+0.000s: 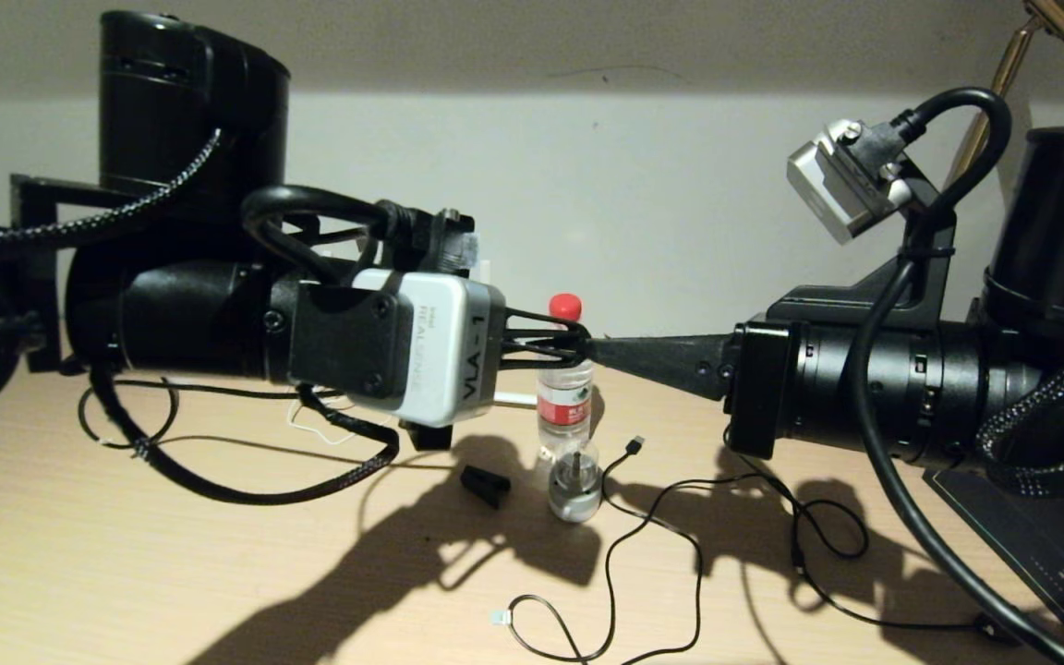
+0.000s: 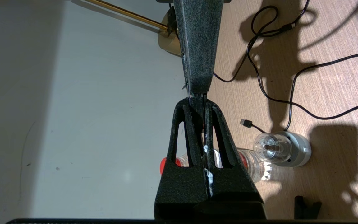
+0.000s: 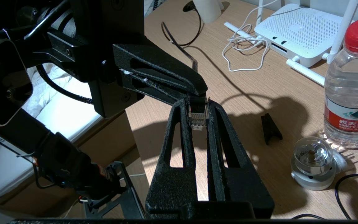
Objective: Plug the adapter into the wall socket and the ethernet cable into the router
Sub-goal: Hand it to the other hand
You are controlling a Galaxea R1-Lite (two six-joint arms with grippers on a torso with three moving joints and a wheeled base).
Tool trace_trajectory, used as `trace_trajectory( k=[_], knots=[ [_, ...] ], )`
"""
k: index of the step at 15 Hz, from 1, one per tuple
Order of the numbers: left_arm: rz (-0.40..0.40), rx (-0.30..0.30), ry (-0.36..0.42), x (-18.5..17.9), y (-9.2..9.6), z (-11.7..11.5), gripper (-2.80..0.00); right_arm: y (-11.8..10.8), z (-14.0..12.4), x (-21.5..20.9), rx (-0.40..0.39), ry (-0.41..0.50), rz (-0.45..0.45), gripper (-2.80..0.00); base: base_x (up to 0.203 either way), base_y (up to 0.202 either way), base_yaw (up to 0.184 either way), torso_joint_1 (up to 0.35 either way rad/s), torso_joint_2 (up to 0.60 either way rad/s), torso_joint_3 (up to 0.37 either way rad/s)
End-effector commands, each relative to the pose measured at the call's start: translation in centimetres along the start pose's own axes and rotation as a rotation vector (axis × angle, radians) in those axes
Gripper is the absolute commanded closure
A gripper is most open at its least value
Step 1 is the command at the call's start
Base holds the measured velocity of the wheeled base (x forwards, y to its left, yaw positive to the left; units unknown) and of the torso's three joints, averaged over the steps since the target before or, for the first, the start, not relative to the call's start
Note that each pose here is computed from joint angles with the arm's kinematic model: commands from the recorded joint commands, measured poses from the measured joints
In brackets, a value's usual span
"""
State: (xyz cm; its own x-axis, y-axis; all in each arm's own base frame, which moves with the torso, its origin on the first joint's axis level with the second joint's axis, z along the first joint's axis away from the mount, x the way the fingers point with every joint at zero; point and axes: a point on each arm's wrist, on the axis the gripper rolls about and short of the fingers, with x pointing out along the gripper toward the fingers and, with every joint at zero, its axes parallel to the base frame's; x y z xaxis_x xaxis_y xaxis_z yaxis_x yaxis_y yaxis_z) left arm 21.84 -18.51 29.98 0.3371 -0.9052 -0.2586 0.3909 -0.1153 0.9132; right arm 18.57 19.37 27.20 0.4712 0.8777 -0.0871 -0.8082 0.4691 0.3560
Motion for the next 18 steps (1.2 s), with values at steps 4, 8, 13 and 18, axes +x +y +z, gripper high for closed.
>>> trace_trajectory(
  k=[4, 8, 13, 18],
  knots=[
    [-0.006, 0.005, -0.003, 0.1, -0.1, 0.0, 0.0, -0.1, -0.1, 0.3, 0.001, 0.004, 0.003, 0.0, 0.0, 0.0, 0.0, 0.0, 0.0, 0.0],
    [-0.009, 0.004, -0.005, 0.4, -0.4, -0.2, -2.8, -0.1, -0.2, 0.3, 0.003, 0.005, 0.003, 0.0, 0.0, 0.0, 0.0, 0.0, 0.0, 0.0],
    [0.018, 0.015, -0.004, -1.3, -0.4, 0.7, -2.8, 0.0, -0.5, -0.2, 0.028, 0.01, -0.001, 0.0, 0.0, 0.0, 0.0, 0.0, 0.0, 0.0],
    [0.077, 0.021, -0.007, -4.6, 0.3, -0.7, -2.8, 1.1, 2.0, -1.3, 0.337, -0.075, 0.036, 0.0, 0.0, 0.0, 0.0, 0.0, 0.0, 0.0]
  ],
)
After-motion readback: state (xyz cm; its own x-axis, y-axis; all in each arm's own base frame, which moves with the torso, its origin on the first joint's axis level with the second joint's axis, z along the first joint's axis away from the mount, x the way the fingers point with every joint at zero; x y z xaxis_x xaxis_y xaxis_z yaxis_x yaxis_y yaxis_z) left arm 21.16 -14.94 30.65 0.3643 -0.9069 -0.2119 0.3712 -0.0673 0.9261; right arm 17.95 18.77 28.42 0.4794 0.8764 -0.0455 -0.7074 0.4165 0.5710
